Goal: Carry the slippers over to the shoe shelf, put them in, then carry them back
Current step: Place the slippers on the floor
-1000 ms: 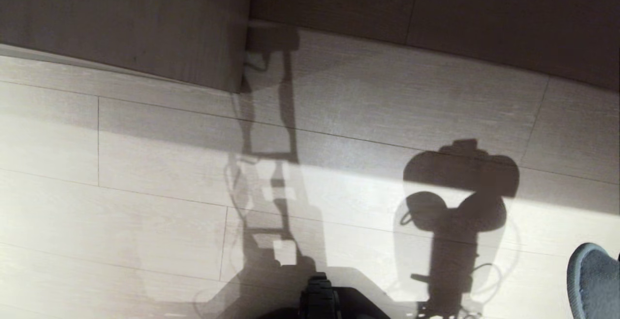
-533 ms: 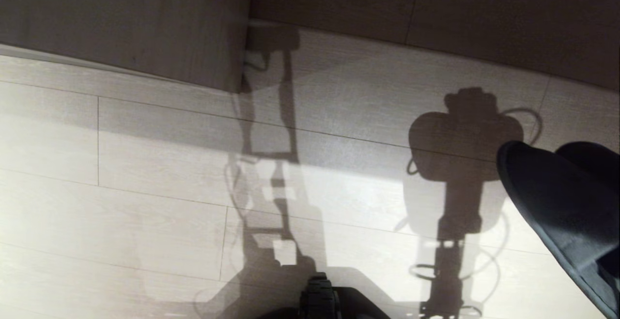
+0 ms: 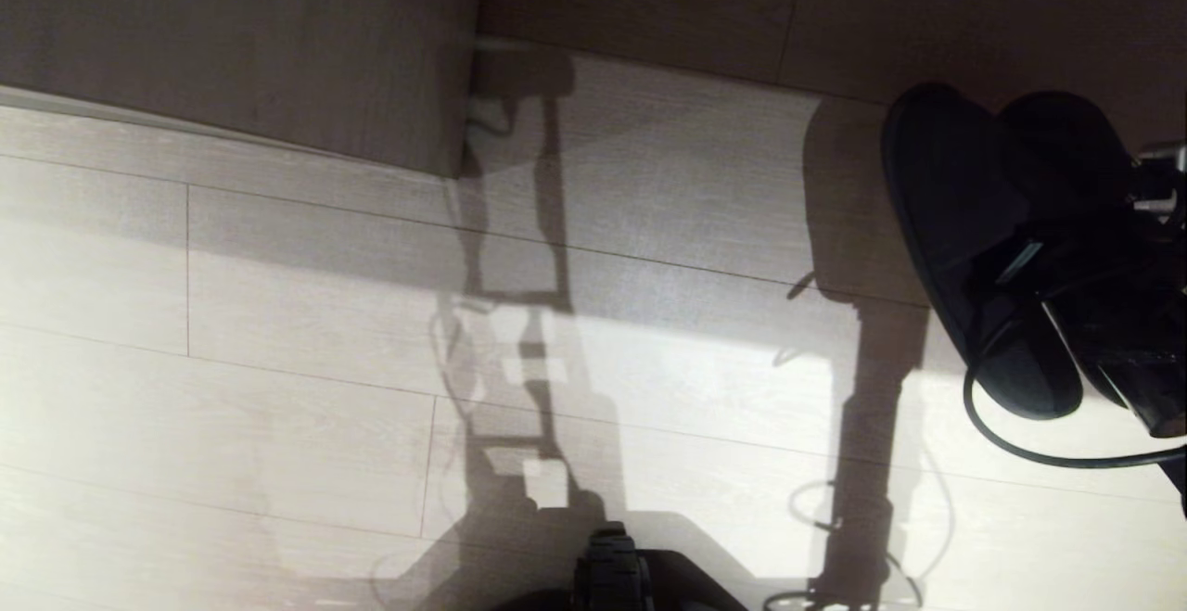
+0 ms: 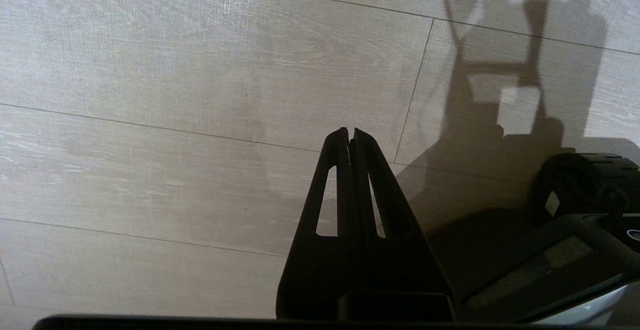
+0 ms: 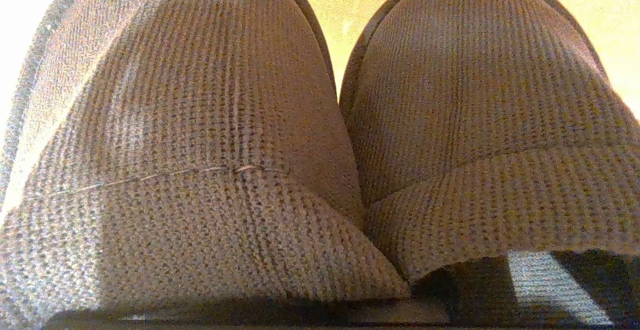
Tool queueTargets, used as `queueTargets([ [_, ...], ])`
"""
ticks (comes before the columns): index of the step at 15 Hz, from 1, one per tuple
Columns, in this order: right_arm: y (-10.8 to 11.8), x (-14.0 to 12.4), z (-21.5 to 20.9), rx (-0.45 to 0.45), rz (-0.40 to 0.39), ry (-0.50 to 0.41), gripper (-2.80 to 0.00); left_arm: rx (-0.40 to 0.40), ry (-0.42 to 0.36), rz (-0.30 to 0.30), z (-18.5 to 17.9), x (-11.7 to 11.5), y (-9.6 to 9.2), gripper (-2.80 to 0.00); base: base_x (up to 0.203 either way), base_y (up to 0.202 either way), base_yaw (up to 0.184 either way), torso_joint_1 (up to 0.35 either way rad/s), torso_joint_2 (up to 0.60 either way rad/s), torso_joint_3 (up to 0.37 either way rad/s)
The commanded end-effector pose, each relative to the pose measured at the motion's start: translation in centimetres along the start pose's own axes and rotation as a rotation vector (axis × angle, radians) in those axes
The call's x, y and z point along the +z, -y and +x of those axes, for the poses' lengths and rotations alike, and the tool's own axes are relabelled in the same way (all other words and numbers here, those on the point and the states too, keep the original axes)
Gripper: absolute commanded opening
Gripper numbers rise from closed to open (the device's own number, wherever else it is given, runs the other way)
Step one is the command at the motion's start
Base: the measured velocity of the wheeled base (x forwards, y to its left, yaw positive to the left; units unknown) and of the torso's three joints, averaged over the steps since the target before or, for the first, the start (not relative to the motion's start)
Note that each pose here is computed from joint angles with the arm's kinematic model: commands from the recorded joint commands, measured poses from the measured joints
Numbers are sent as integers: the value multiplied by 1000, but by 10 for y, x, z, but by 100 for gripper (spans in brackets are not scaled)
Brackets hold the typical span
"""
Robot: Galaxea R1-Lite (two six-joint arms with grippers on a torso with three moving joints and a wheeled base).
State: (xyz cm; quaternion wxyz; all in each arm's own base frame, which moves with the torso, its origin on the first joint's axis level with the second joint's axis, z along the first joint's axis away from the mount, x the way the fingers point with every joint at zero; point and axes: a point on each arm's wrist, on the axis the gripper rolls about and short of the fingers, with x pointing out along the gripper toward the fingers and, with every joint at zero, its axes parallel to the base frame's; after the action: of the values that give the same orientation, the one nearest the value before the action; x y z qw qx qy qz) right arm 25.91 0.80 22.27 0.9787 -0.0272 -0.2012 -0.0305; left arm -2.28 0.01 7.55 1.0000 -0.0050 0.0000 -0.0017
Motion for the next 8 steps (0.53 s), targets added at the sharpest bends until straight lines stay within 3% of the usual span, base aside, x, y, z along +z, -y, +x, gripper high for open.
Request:
queueTargets([
  [1, -5, -20, 19, 3, 2, -4, -280, 0, -2, -1, 0, 0, 0, -280, 0, 0, 0, 0, 0, 0],
  [3, -6, -19, 37, -3, 6, 37, -280, 0, -2, -1, 0, 0, 0, -280, 0, 0, 0, 0, 0, 0],
  [8, -10, -46, 58, -24, 8, 4, -280, 0, -2, -1, 0, 0, 0, -280, 0, 0, 0, 0, 0, 0],
])
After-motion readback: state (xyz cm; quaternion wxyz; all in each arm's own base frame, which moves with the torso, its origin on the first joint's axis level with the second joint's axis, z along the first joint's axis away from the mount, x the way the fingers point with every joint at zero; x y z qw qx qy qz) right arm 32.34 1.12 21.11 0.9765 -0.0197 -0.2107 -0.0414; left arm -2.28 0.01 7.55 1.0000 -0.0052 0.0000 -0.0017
